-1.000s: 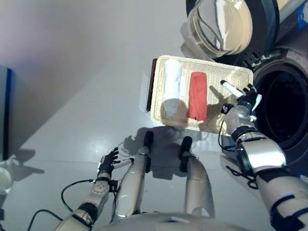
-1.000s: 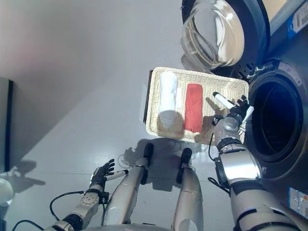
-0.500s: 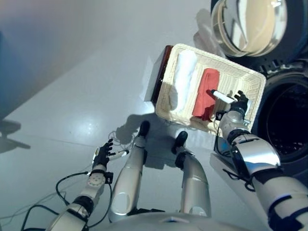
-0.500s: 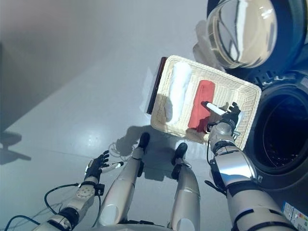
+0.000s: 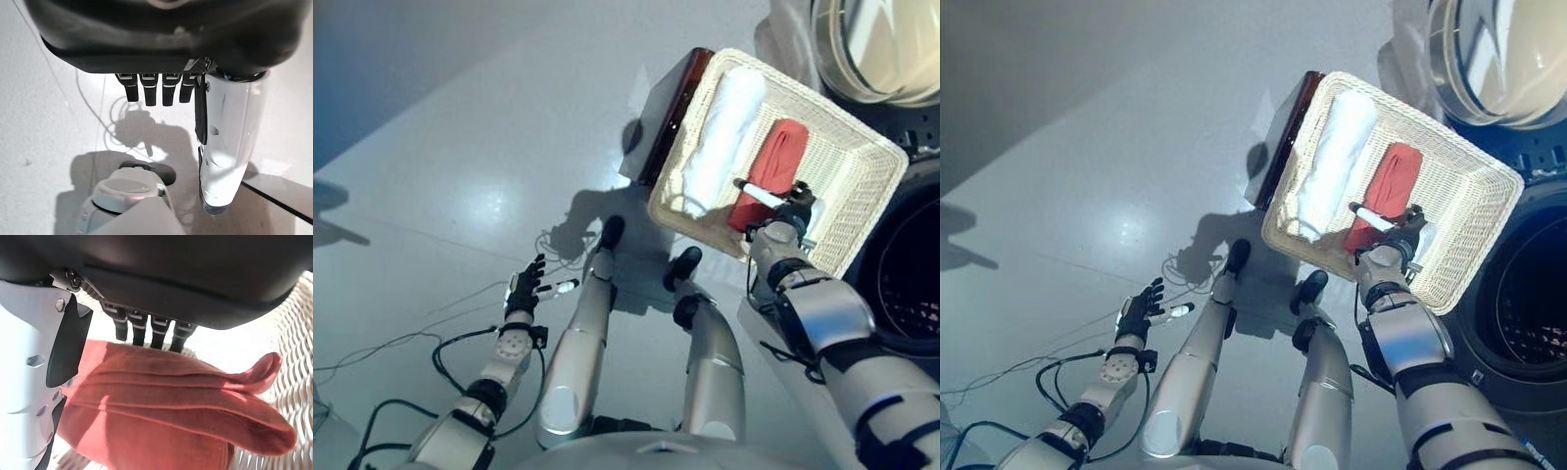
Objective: Pick up the clothes and place them into the washing machine
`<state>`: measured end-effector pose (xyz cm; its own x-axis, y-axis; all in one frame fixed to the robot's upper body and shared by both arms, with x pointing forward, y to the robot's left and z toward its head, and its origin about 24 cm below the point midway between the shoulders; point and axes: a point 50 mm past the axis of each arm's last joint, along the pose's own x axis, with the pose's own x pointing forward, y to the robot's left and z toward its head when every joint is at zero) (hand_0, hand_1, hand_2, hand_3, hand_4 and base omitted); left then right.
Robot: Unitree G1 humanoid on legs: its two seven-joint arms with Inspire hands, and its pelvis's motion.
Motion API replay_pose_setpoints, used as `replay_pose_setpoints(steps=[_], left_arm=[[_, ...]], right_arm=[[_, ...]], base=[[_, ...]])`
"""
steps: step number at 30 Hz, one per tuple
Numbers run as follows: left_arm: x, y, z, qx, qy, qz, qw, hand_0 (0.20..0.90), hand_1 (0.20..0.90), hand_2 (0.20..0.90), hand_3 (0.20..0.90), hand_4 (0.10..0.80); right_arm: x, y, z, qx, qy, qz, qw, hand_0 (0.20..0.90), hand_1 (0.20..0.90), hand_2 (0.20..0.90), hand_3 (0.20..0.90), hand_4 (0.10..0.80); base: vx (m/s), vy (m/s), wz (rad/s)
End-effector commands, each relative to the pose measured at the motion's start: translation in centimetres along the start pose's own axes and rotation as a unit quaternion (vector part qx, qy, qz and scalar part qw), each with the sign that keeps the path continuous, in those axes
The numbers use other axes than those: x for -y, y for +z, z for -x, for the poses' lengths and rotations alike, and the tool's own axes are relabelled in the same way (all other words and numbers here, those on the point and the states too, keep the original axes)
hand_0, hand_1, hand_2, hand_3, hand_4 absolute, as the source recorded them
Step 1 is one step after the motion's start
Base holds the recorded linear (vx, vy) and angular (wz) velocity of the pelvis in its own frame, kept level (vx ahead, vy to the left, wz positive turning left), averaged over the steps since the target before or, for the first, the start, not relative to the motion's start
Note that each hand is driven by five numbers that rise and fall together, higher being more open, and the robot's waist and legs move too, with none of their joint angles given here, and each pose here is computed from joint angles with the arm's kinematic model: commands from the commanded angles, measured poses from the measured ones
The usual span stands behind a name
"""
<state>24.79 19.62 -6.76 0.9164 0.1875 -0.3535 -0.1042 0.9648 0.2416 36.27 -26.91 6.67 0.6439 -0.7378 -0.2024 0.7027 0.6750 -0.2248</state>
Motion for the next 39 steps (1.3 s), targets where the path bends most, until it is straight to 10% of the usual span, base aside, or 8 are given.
replay_pose_setpoints(steps=[1,2,21,39], left_arm=[[-2.3,0.1,0.2,0.02,0.046,-0.001,0.999,0.9,0.9,0.9,0.9,0.8],[-2.0,0.3,0.2,0.024,0.044,0.001,0.999,0.9,0.9,0.9,0.9,0.8],[-1.1,-1.1,1.2,0.001,0.037,-0.001,0.999,0.9,0.9,0.9,0.9,0.8],[-0.3,-5.6,3.5,-0.094,0.031,0.054,0.994,0.9,0.9,0.9,0.9,0.8]], right_arm=[[1.3,2.6,-1.1,0.046,-0.007,0.049,0.998,0.524,0.524,0.524,0.524,0.531],[1.6,2.7,-1.2,0.043,-0.016,0.058,0.997,0.2,0.2,0.2,0.2,0.3],[4.5,1.8,-2.3,0.037,-0.074,0.05,0.995,0.2,0.2,0.2,0.2,0.3],[9.0,-4.1,-1.7,-0.026,-0.173,-0.509,0.843,0.2,0.2,0.2,0.2,0.3]], base=[[0.002,0.039,0.23],[0.01,0.056,0.22],[0.003,0.032,-0.03],[0.005,0.038,-0.19]])
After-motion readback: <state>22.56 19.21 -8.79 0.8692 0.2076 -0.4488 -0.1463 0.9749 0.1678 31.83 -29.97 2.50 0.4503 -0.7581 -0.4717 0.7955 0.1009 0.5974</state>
